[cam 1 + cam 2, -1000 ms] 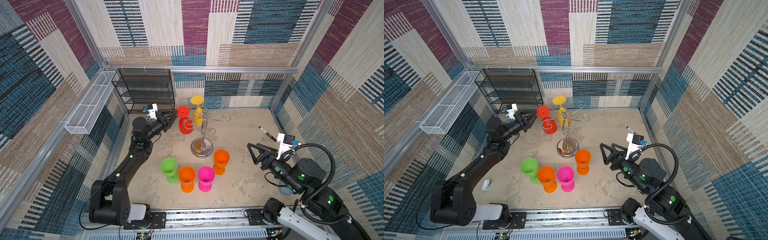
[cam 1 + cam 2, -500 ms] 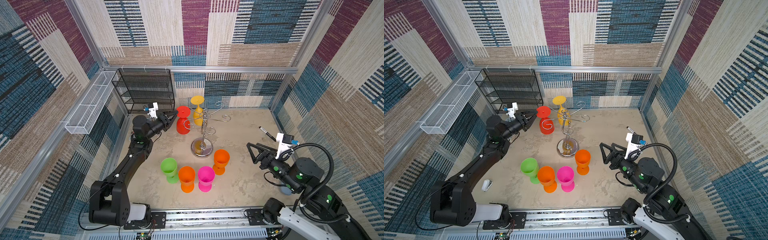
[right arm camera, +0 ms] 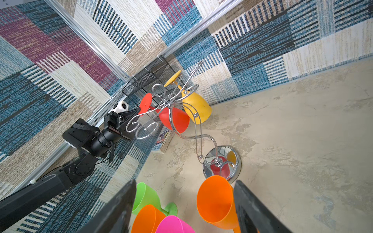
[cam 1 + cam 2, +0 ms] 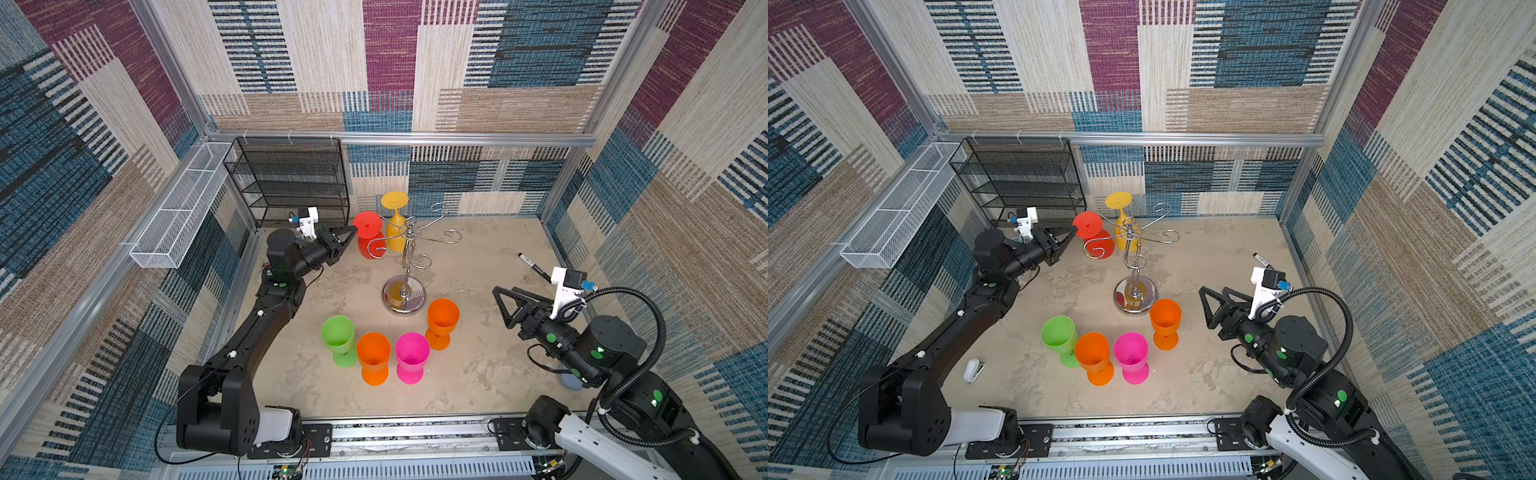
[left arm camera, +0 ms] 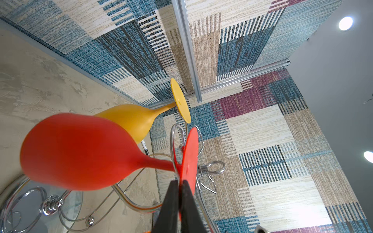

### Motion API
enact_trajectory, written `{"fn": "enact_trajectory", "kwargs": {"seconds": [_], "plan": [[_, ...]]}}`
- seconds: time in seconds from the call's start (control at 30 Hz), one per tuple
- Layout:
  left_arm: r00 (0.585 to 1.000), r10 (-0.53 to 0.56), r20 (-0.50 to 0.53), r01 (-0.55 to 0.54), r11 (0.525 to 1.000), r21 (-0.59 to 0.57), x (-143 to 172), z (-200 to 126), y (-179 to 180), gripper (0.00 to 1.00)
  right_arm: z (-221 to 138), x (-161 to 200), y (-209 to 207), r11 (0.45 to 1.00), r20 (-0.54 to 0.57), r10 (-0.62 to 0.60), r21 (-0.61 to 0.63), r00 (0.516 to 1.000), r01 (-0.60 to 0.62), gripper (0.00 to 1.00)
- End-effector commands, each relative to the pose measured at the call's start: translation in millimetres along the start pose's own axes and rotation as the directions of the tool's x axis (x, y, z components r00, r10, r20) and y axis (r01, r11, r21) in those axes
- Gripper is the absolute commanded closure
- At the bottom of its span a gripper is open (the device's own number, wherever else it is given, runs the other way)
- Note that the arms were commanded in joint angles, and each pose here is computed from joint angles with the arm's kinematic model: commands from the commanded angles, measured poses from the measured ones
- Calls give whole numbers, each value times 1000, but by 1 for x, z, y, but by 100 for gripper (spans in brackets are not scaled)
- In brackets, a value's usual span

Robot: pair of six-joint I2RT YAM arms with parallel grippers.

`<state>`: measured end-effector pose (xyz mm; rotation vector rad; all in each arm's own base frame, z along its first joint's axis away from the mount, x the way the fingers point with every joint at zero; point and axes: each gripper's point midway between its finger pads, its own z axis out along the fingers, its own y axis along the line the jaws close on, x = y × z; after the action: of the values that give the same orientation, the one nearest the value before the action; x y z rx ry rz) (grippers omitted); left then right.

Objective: Take the wine glass off the wine glass rack
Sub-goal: Pick up the wine glass from the wine glass rack.

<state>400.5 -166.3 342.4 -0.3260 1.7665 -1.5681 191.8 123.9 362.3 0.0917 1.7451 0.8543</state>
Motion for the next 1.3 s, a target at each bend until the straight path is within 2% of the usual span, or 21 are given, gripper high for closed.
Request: {"fn": "enact_trajectory", "kwargs": {"seconds": [0.0,0.13,0.4,0.63,1.27], "plan": [[999,38,1,-38,999,11,-1,-1,-5,95,0,-5,4,1000,21,19,-18,1000,-19,23],[999,33,2,-33,999,21,-2,0,-10,100,1,-3,3,1000,19,21,-16,1000,-21,23],[1000,24,6,-25,998,66,-6,-3,-30,100,-1,-3,2,999,21,28,-16,999,-28,24],[999,37,31,-38,998,43,-9,-9,-39,100,-4,-4,0,999,29,32,-13,999,-32,24],[998,61,3,-60,998,-33,-18,6,-25,100,-4,-4,-1,1000,32,29,-7,999,-29,24]]}}
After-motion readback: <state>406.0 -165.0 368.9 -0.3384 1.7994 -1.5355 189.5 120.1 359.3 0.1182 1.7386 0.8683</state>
